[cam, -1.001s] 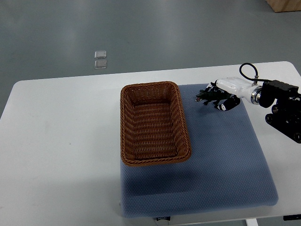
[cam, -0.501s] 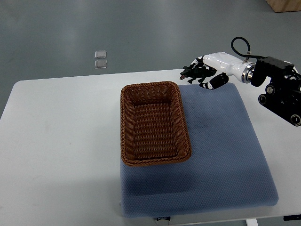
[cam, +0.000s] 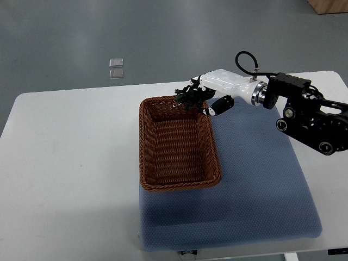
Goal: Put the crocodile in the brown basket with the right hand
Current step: 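Lift the crocodile and carry it over the brown basket, then open the right hand to release the crocodile into the basket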
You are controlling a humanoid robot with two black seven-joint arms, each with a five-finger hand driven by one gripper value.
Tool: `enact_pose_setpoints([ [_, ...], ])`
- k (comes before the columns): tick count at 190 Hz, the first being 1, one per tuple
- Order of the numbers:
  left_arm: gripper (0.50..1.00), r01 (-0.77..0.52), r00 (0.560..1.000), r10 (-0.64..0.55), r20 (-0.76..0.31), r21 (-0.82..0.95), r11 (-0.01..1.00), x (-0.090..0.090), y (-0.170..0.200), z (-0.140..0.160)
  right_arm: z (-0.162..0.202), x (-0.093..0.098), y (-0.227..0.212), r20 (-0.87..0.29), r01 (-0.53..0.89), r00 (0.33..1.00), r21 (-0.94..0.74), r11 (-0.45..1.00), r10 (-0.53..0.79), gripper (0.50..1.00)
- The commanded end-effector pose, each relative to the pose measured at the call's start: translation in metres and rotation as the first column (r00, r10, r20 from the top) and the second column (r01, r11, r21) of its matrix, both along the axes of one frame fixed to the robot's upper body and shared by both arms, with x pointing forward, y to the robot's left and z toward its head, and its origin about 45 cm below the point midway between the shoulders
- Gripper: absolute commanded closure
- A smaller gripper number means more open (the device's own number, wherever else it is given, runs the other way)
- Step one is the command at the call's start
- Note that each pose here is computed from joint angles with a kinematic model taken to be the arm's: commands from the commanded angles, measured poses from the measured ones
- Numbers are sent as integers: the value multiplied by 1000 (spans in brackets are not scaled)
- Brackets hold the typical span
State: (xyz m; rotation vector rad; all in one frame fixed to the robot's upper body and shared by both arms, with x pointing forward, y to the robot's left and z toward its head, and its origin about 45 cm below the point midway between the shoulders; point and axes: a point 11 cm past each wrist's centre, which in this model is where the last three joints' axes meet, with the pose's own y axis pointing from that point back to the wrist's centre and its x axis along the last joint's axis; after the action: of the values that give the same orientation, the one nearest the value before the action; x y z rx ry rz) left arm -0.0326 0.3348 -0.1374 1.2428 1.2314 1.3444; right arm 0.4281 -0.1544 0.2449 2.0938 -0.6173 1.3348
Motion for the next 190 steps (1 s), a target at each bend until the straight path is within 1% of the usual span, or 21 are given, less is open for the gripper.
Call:
enact_pose_setpoints([
  [1, 500, 0, 1000, 0, 0, 0, 1000, 0, 0, 0, -2, -8, 22, -10, -47, 999, 22, 999, 47, 989],
  [25, 500, 0, 1000, 0, 1, 0, 1000, 1, 0, 0, -13, -18, 39, -35, -84, 996, 28, 996, 85, 977],
  [46, 500, 0, 1000, 0, 0, 0, 1000, 0, 0, 0, -25, -25, 43, -55, -109, 993, -3, 994, 109, 961],
  [59, 500, 0, 1000, 0, 0, 0, 1000, 0, 0, 0, -33, -29, 43, -63, -122, 991, -29, 992, 120, 930],
  [69, 500, 0, 1000, 0, 0, 0, 1000, 0, 0, 0, -36, -31, 43, -69, -124, 990, -34, 992, 122, 918],
  [75, 500, 0, 1000, 0, 1, 0, 1000, 1, 0, 0, -39, -32, 41, -72, -123, 990, -40, 992, 120, 901],
  [81, 500, 0, 1000, 0, 0, 0, 1000, 0, 0, 0, -40, -32, 41, -73, -121, 990, -43, 992, 118, 875],
  [82, 500, 0, 1000, 0, 1, 0, 1000, 1, 0, 0, -41, -32, 41, -74, -121, 990, -44, 992, 118, 863],
  [83, 500, 0, 1000, 0, 1, 0, 1000, 1, 0, 0, -41, -32, 41, -74, -121, 990, -44, 992, 118, 863],
  [84, 500, 0, 1000, 0, 1, 0, 1000, 1, 0, 0, -42, -32, 40, -74, -120, 990, -46, 992, 117, 848],
  [87, 500, 0, 1000, 0, 1, 0, 1000, 1, 0, 0, -42, -32, 40, -74, -121, 990, -47, 992, 117, 836],
  [89, 500, 0, 1000, 0, 0, 0, 1000, 0, 0, 0, -43, -32, 40, -76, -119, 990, -49, 992, 115, 810],
  [92, 500, 0, 1000, 0, 0, 0, 1000, 0, 0, 0, -45, -33, 39, -80, -120, 990, -49, 992, 115, 799],
  [95, 500, 0, 1000, 0, 1, 0, 1000, 1, 0, 0, -46, -34, 39, -83, -118, 990, -50, 992, 113, 775],
  [100, 500, 1, 1000, -1, 0, 0, 1000, 0, 0, 0, -47, -34, 38, -84, -117, 990, -50, 992, 113, 754],
  [101, 500, 0, 1000, 0, 0, 0, 1000, 0, 0, 0, -48, -34, 37, -86, -115, 990, -51, 992, 110, 744],
  [132, 500, 0, 1000, 0, 0, 0, 1000, 0, 0, 0, -52, -36, 35, -94, -110, 990, -53, 992, 105, 644],
  [144, 500, 0, 1000, 0, 0, 0, 1000, 0, 0, 0, -53, -36, 35, -95, -110, 990, -53, 993, 104, 630],
  [151, 500, 0, 1000, 0, 0, 0, 1000, 0, 0, 0, -52, -36, 35, -95, -108, 990, -50, 993, 103, 605],
  [174, 500, 0, 1000, 0, 1, 0, 1000, 1, 0, 0, -50, -35, 34, -92, -104, 991, -47, 993, 99, 587],
  [190, 500, 0, 1000, 0, 0, 0, 1000, 0, 0, 0, -48, -32, 32, -88, -97, 992, -45, 994, 93, 583],
])
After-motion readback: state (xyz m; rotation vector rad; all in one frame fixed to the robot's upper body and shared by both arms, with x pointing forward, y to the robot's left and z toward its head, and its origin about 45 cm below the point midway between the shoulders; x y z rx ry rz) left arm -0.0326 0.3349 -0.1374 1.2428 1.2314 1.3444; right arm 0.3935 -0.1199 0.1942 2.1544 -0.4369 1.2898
